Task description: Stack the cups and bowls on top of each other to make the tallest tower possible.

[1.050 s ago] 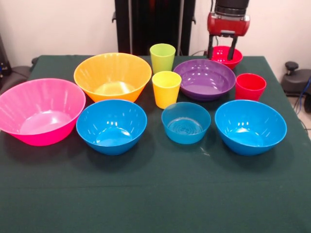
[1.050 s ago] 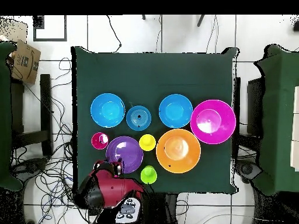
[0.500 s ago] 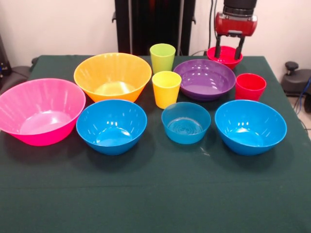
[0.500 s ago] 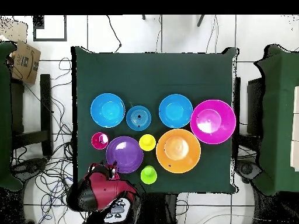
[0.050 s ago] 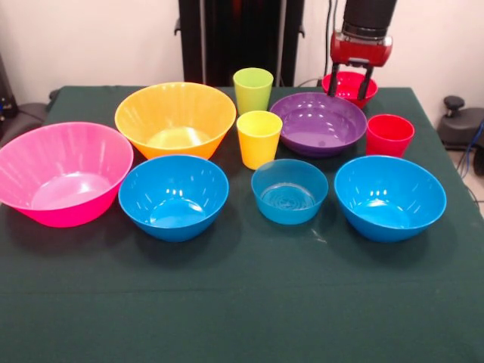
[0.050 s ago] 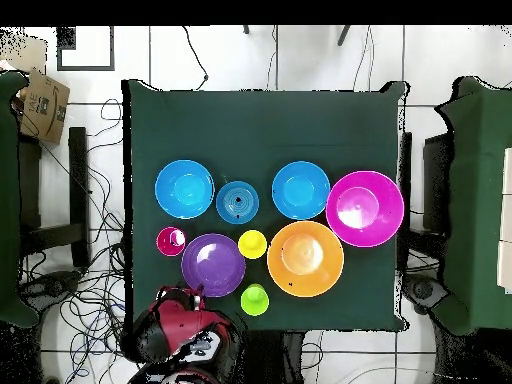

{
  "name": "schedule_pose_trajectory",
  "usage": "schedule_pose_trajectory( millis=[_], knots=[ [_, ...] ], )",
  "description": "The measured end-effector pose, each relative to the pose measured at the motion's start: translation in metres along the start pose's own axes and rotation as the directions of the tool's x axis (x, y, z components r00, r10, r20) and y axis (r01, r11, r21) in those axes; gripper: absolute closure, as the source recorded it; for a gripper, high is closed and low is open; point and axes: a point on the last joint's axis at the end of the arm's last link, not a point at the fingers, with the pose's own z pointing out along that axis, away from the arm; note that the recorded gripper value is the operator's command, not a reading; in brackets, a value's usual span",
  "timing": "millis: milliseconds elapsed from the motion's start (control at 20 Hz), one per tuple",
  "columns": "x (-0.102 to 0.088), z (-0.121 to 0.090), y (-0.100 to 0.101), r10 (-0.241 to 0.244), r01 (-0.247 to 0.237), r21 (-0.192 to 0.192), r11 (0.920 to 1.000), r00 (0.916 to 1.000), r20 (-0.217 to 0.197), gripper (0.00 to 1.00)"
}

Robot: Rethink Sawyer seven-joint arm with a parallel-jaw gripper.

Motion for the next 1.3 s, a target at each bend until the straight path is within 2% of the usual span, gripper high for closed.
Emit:
schedule_pose_trajectory(
  millis=[500, 1300],
  knots=[
    [0.009, 0.019, -0.003, -0.005, 0.005, 0.006, 1.0, 1.0, 0.0, 0.0],
    [0.011, 0.023, -0.003, -0.007, 0.007, 0.008, 0.9999, 0.9999, -0.007, 0.0]
  ],
)
